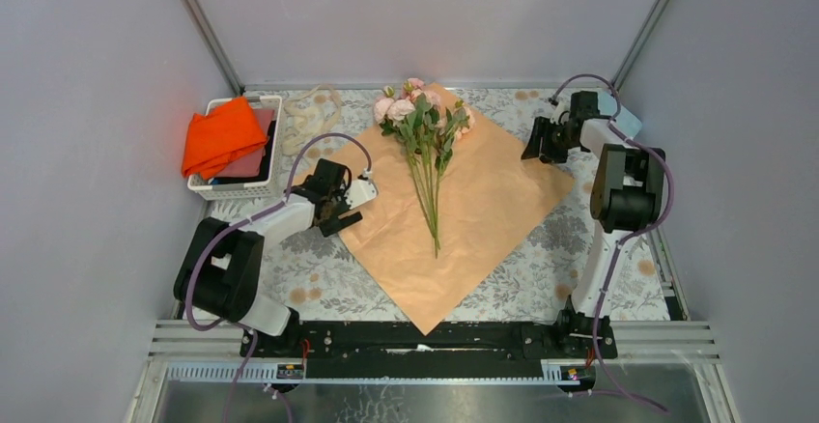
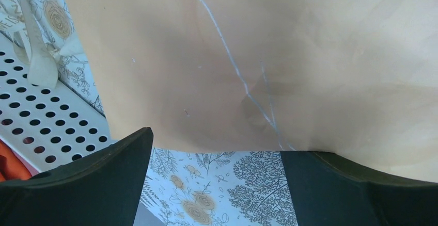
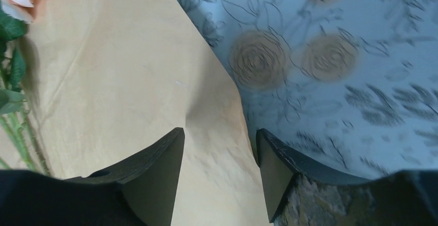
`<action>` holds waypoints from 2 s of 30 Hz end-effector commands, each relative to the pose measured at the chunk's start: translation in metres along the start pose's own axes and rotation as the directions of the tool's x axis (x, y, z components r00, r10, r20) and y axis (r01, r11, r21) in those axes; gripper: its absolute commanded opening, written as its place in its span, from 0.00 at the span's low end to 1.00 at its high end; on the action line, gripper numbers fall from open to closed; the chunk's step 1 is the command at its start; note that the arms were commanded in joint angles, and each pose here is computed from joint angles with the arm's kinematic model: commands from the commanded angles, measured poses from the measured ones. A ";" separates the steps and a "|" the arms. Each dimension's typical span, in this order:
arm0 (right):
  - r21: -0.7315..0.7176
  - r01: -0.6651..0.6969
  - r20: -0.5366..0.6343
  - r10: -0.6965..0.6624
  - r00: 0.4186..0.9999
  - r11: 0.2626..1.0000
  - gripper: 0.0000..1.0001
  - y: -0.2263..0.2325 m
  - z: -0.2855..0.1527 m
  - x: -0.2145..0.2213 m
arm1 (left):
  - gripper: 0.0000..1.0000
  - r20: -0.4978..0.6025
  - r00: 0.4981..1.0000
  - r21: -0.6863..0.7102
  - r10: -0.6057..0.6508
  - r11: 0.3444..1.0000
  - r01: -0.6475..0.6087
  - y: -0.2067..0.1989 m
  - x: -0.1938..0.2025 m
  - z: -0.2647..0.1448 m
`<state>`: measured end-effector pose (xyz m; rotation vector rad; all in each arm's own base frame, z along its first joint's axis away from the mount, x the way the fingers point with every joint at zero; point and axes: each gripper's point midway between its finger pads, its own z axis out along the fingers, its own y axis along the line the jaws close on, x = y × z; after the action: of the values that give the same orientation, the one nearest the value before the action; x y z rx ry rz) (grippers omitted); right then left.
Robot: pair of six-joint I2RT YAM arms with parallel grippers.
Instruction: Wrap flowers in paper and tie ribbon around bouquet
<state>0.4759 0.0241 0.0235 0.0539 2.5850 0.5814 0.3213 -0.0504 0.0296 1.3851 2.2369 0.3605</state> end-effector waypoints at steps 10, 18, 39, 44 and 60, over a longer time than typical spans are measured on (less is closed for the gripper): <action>-0.078 0.896 0.044 -0.896 0.442 0.438 0.69 0.210 -0.081 0.098 | 0.99 0.136 0.991 0.092 0.011 0.995 -0.024 -0.016 -0.026 -0.009; -0.268 0.946 0.562 -0.827 0.001 -0.181 0.76 0.266 -0.149 0.228 | 0.99 0.134 0.989 0.202 0.055 0.976 -0.082 -0.040 -0.016 -0.039; -0.286 0.754 0.577 -0.734 -0.358 -0.592 0.68 0.236 -0.103 0.374 | 0.99 0.657 0.734 0.382 0.173 0.763 -0.522 -0.169 -0.087 -0.106; -0.269 0.751 0.530 -0.743 -0.408 -0.603 0.65 0.230 -0.094 0.367 | 0.99 0.667 0.727 0.371 0.164 0.773 -0.515 -0.170 -0.092 -0.104; -0.374 0.670 0.470 -0.754 -0.459 -0.641 0.75 0.199 -0.096 0.380 | 0.99 0.655 0.732 0.371 0.187 0.765 -0.527 -0.174 -0.084 -0.101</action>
<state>0.0964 0.2421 0.0222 -2.3244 0.9796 0.4675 0.1654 -0.1960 0.0559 1.9066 1.6232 -0.5779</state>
